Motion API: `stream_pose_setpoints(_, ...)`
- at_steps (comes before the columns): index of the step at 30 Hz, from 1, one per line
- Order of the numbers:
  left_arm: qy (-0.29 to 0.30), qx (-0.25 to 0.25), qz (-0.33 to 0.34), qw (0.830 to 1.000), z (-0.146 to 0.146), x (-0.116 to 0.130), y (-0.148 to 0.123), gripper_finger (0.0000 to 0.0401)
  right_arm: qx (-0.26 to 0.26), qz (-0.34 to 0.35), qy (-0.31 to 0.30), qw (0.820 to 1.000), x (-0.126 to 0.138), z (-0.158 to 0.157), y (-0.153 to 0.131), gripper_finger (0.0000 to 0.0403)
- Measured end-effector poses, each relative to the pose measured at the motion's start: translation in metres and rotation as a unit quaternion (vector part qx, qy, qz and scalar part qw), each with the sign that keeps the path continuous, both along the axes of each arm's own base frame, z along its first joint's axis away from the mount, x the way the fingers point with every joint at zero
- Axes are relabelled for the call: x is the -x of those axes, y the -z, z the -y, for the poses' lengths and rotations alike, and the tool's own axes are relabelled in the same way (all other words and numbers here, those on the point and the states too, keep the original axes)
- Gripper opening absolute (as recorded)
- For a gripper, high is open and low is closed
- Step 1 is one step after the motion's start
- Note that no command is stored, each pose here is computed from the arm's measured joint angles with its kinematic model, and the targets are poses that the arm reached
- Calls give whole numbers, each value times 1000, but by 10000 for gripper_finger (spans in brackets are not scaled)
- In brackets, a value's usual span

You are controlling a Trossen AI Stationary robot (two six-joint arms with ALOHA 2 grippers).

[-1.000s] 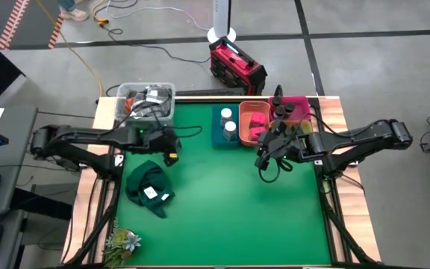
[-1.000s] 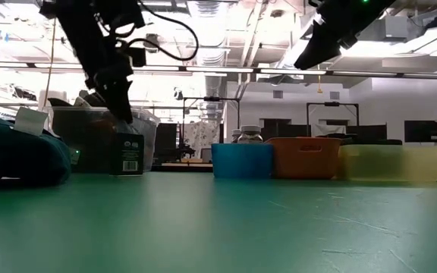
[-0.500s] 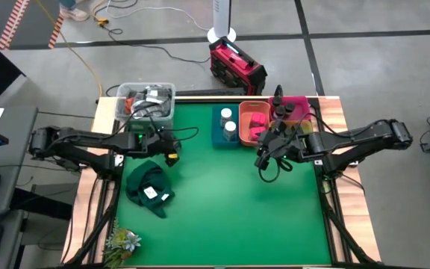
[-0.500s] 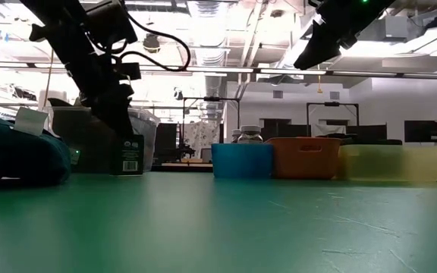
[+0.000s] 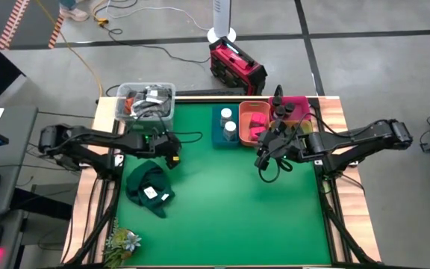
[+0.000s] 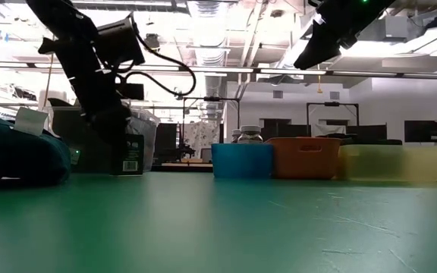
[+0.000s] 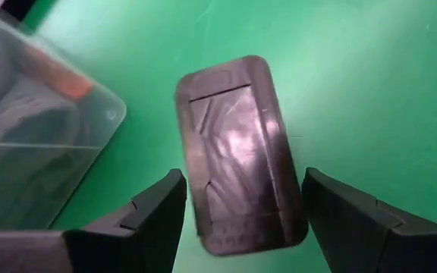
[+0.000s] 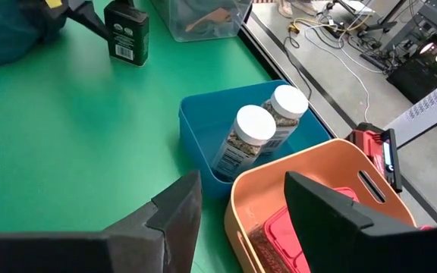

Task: Sort spices by type
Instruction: Put the black seasoning can into the yellow bin

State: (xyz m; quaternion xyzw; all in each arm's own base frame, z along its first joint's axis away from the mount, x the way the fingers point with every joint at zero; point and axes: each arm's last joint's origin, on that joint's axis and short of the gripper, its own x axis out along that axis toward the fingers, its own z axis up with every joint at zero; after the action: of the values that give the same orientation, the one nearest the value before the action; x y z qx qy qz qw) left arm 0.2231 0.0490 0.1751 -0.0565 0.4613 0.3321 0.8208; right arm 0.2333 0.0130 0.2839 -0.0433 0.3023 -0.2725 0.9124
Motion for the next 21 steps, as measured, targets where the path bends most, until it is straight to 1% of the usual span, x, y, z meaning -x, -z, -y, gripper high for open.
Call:
stream_pose_setpoints(5, 11, -5, 0, 1000, -1, -4, 2, 248, 0, 0, 0, 1000, 0, 0, 0, 219)
stream_pose_setpoints(7, 15, -8, 4, 1000, -1, -5, 1, 240, 0, -1, 0, 1000, 0, 0, 0, 219)
stream_pose_setpoints(10, 16, -8, 3, 1000, -1, -5, 1, 214, 0, -1, 0, 1000, 0, 0, 0, 219)
stream_pose_setpoints(16, 38, -2, 1, 999, 1, -6, 1, 142, -2, -3, -4, 1000, 0, 0, 0, 219)
stream_pose_setpoints(19, 66, 12, 12, 998, 2, -8, 0, 116, -8, -23, -36, 999, -4, -2, 5, 219)
stream_pose_setpoints(21, 86, 25, 26, 996, 3, -11, -1, 113, -11, -41, -59, 997, -9, -4, 11, 219)
